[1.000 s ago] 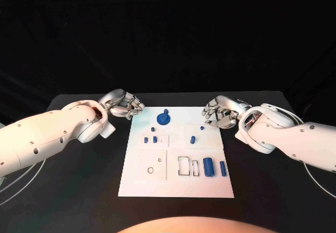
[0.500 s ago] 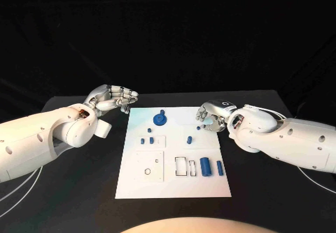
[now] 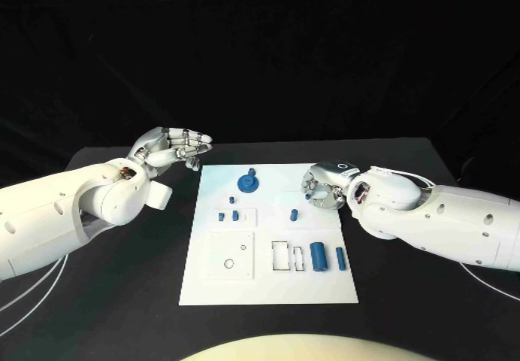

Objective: Assemble the parts on the task board

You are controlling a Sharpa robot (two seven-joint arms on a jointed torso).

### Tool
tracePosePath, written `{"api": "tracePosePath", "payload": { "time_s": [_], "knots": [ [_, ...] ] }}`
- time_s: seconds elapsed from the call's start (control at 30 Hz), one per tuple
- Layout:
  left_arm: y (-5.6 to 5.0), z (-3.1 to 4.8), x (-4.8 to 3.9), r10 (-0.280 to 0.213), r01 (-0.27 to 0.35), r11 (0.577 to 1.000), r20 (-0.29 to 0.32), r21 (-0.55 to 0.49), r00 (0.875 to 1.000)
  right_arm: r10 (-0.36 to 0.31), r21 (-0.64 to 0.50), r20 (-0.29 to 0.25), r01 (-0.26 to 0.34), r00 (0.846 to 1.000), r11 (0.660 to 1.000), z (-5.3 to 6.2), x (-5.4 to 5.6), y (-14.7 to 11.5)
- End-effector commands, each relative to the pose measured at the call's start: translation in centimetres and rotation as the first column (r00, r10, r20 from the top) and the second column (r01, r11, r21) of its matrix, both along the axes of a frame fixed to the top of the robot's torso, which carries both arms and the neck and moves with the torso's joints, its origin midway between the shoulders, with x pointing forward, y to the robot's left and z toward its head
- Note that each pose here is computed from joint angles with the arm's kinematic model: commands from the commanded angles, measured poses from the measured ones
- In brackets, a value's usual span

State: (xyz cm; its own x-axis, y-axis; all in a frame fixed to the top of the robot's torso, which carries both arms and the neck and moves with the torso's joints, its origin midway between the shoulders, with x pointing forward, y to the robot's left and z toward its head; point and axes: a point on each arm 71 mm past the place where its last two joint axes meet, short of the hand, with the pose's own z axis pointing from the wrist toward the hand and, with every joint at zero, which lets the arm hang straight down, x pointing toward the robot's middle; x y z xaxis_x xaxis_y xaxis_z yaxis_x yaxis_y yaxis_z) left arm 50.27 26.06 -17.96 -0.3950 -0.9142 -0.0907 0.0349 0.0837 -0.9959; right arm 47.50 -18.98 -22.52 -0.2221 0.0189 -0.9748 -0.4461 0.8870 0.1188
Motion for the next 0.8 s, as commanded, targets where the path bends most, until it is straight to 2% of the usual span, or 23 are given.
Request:
{"api": "tracePosePath", "payload": {
  "time_s": [0.03,0.27,0.6,0.8],
  "knots": [
    [-0.2,0.23,-0.04,-0.014,0.014,0.999,0.008,-0.029,1.0,0.006,-0.033,-0.012,-0.006,1.0,0.999,-0.5,0.1,0.2],
    [-0.2,0.2,-0.03,-0.013,0.013,1.0,0.007,-0.026,1.0,-0.004,-0.038,-0.023,0.003,1.0,0.999,-1.2,0.4,0.3],
    [-0.1,0.14,-0.03,-0.012,0.012,1.0,0.001,-0.016,1.0,0.003,-0.054,-0.063,-0.007,0.998,0.999,-2.1,0.1,0.8],
    [0.0,0.1,-0.02,-0.012,0.012,1.0,-0.002,-0.011,1.0,-0.011,-0.081,-0.052,0.006,0.999,0.997,-2.3,0.0,0.8]
  ]
}}
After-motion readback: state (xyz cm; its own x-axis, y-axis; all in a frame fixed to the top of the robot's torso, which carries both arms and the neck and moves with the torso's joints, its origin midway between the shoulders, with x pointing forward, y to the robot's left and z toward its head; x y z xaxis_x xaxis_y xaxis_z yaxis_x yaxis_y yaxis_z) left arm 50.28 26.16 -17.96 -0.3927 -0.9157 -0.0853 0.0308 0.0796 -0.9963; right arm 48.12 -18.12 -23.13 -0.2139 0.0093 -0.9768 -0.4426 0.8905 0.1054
